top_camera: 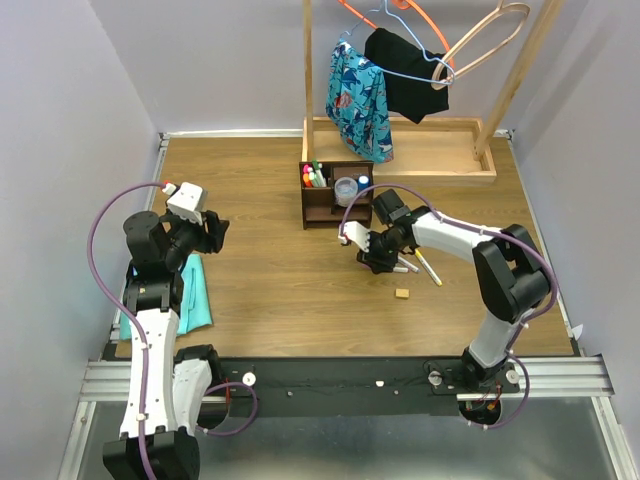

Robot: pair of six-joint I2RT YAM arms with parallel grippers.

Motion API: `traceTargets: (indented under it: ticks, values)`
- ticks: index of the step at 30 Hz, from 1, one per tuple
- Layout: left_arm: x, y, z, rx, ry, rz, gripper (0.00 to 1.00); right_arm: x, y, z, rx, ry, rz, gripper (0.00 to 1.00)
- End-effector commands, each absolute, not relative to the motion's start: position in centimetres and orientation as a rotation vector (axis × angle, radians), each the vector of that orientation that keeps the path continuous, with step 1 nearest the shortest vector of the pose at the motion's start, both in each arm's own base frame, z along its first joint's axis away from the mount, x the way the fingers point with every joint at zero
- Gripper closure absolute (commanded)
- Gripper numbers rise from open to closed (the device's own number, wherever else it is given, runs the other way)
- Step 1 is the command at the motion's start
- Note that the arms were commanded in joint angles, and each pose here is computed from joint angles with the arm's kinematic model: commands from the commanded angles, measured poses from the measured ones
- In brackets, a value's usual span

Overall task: Sort the stationery into containers
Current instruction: Pick up the pen from the center of the board.

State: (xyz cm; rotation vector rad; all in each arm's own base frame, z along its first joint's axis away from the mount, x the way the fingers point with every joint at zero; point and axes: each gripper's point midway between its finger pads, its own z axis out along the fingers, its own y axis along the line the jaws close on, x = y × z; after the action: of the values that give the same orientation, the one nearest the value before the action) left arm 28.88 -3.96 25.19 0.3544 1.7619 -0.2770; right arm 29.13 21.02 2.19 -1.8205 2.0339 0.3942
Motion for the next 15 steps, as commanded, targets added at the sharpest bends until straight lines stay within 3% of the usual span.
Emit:
traceTargets:
  ticks: [1, 15]
  values:
    - [29.0, -3.7, 24.8, 0.356, 1.774, -0.282, 0.35, 29.9, 21.8, 1.6, -1.83, 2.012, 0.395, 0.55]
    - [29.6, -3.5, 24.2, 0.346, 1.787, -0.296, 0.35, 28.1, 22.4, -0.9, -1.885, 2.026, 0.408, 0.59]
